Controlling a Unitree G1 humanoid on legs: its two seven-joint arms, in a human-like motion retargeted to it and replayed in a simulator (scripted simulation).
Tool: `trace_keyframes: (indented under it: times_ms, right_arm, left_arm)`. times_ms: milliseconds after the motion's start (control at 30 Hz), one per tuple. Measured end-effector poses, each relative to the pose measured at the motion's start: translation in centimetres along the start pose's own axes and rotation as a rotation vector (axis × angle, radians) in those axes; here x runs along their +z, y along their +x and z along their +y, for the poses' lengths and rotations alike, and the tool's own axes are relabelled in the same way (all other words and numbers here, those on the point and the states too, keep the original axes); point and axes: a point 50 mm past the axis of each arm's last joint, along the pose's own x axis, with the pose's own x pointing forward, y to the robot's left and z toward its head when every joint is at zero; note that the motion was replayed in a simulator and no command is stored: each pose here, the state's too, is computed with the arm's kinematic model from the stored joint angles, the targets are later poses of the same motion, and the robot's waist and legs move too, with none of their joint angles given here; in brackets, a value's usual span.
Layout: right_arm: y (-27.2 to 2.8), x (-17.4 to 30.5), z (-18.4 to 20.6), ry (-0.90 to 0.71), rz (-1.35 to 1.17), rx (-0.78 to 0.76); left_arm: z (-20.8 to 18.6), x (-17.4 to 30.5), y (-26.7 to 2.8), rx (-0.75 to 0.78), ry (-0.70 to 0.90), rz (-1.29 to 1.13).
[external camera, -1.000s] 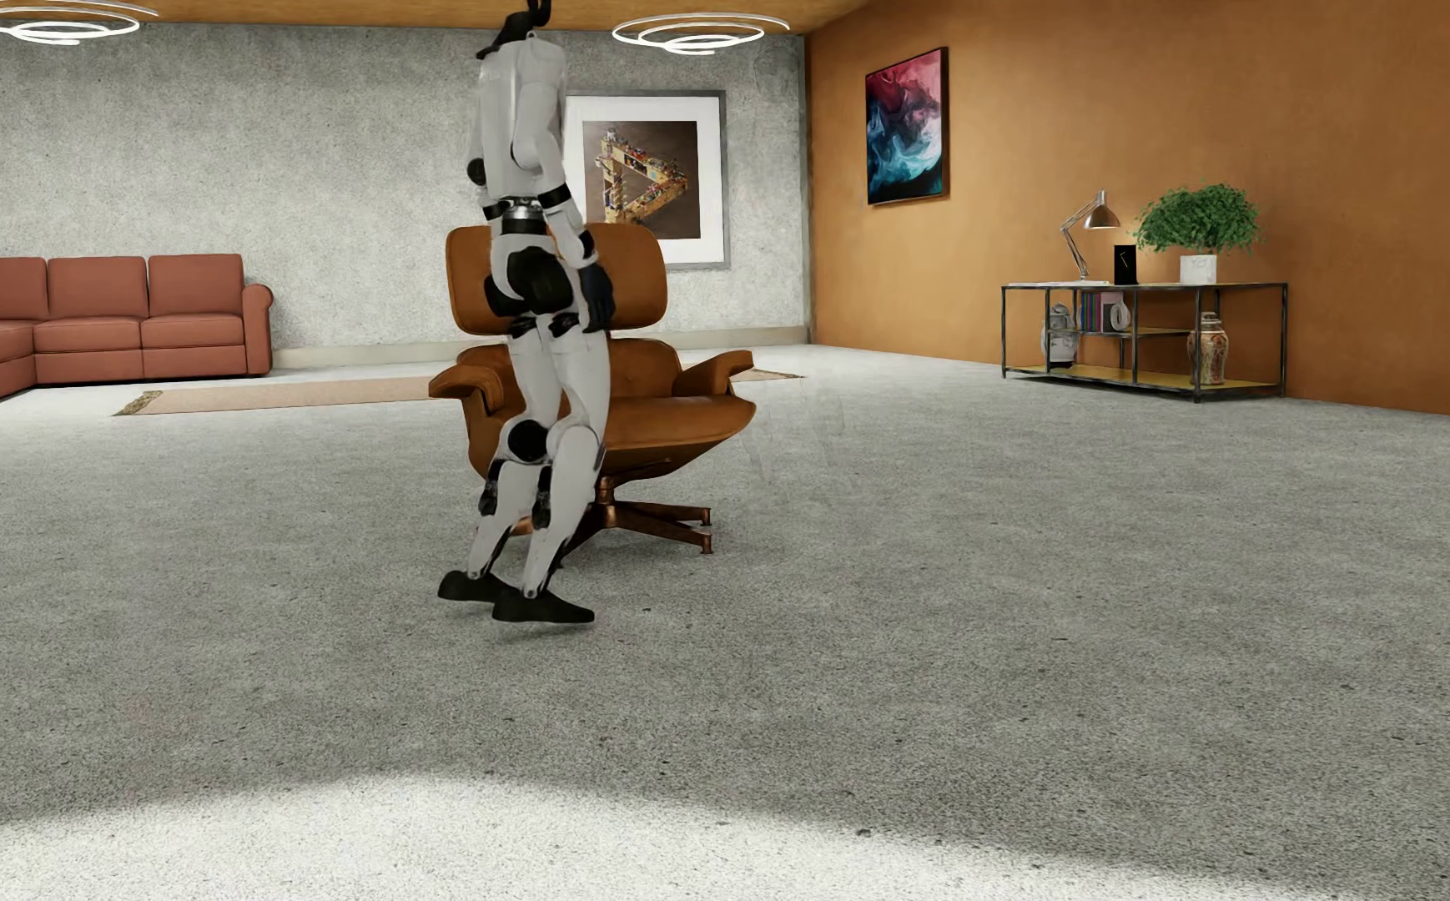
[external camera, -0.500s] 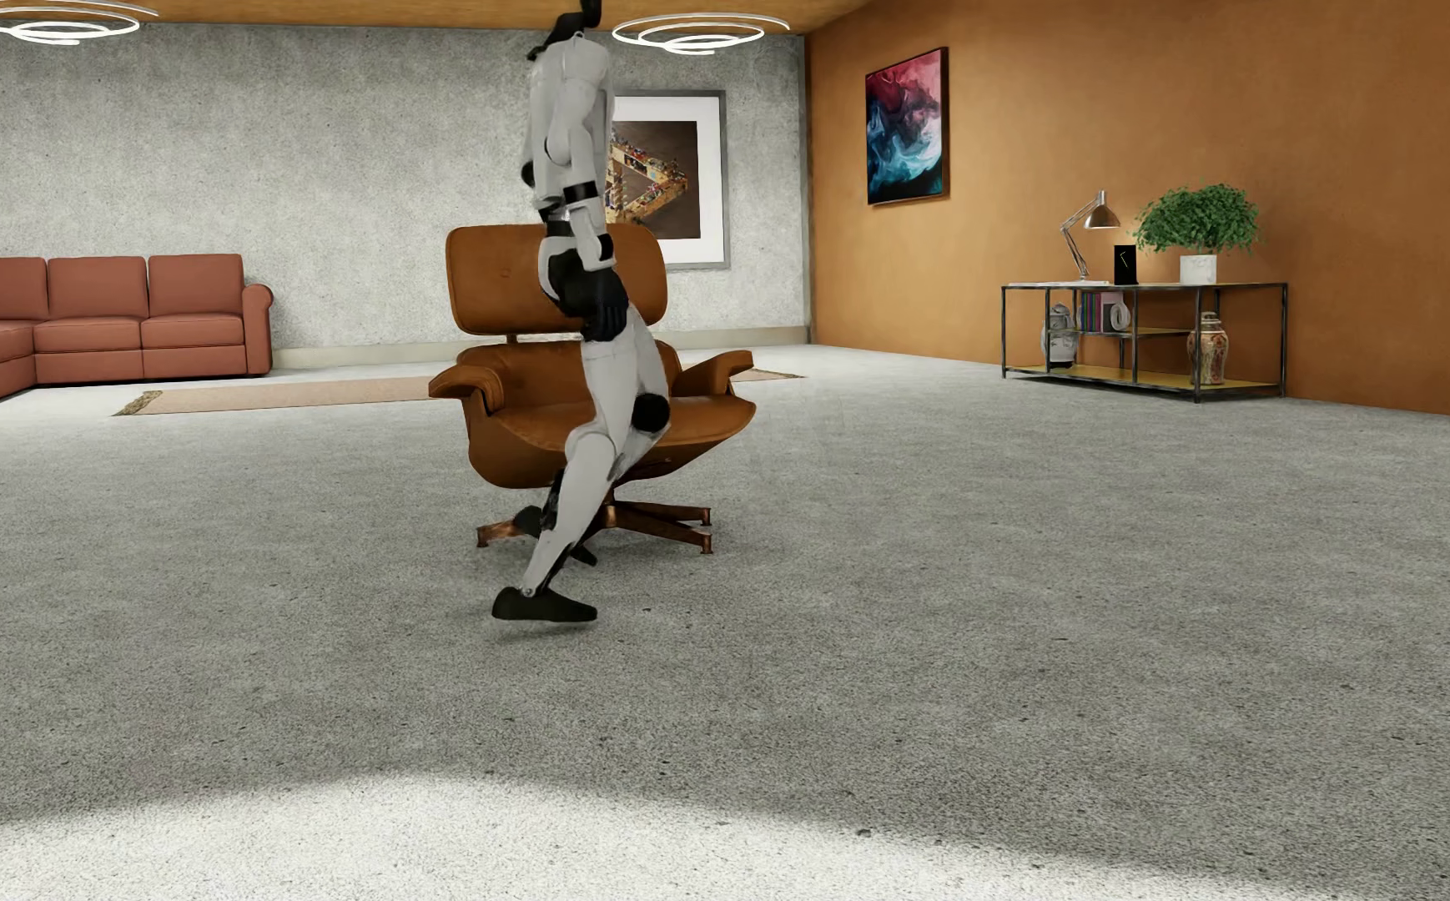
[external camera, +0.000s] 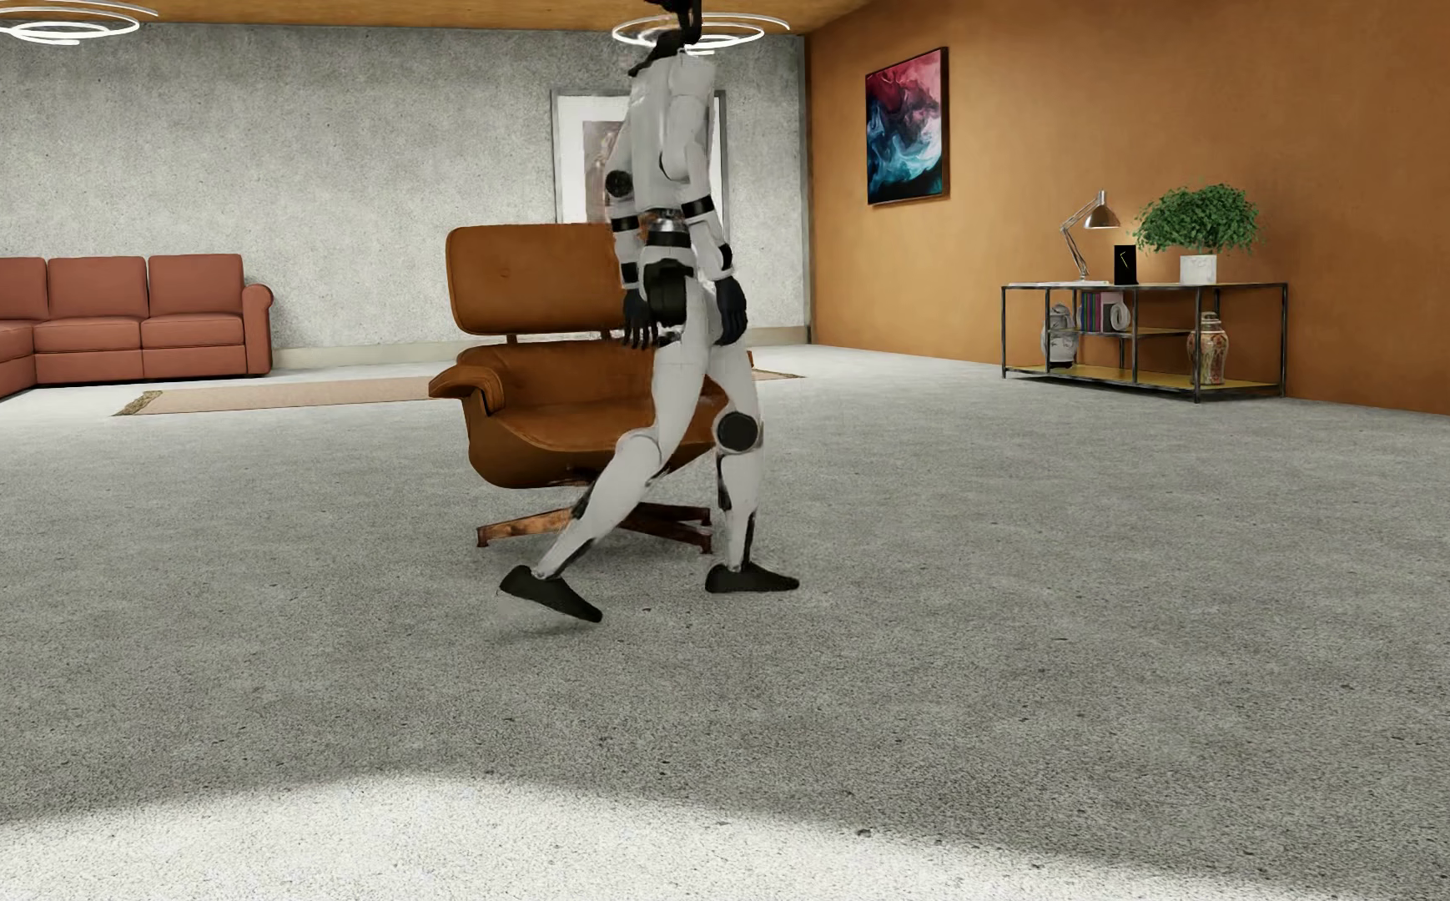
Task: Circle the armchair
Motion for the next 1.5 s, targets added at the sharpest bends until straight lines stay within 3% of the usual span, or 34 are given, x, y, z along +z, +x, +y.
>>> trace_keyframes:
  times_ms: [133, 200, 300, 367, 500, 633, 767, 867, 933, 1067, 1267, 1500]
  right_arm:
    - [-0.2, -1.0, 2.6, 0.073, 0.039, 0.041]
    - [-0.5, -1.4, 3.0, 0.083, 0.045, 0.049]
    - [-0.5, -1.0, 0.6, 0.019, 0.02, 0.01]
    - [-0.6, -1.4, -2.0, 0.066, 0.036, -0.079]
    - [-1.1, -1.9, -5.5, 0.101, 0.052, -0.186]
    - [-1.1, -2.2, -4.7, 0.08, 0.061, -0.157]
    - [-1.2, -3.6, -1.3, 0.116, 0.111, -0.081]
    - [-1.3, -4.9, 2.2, 0.085, 0.177, 0.024]
    - [-1.4, -5.0, 3.5, 0.055, 0.184, 0.069]
    - [-1.8, -5.1, 2.2, 0.026, 0.161, 0.048]
    - [-2.3, -6.9, -3.1, -0.001, 0.25, -0.083]
    - [-1.8, -4.6, -7.3, 0.033, 0.179, -0.207]
  left_arm:
    - [0.3, -0.1, 0.3, -0.005, 0.054, 0.03]
    - [3.3, 3.1, 0.2, 0.095, -0.052, -0.1]
    - [5.5, 9.3, -1.0, 0.156, -0.069, -0.361]
    - [6.6, 12.5, -2.0, 0.189, -0.082, -0.489]
    - [7.2, 15.9, -3.5, 0.206, -0.063, -0.632]
    - [5.6, 12.8, -2.0, 0.156, -0.036, -0.497]
    - [3.3, 3.9, 0.2, 0.094, -0.052, -0.131]
    - [1.8, -2.4, -0.3, 0.069, -0.092, 0.096]
    - [1.2, -4.1, -0.8, 0.054, -0.086, 0.147]
    - [1.7, -1.5, -0.5, 0.064, -0.076, 0.034]
    - [2.6, 3.8, -0.1, 0.095, -0.126, -0.159]
    - [3.2, 3.3, 0.1, 0.102, -0.093, -0.124]
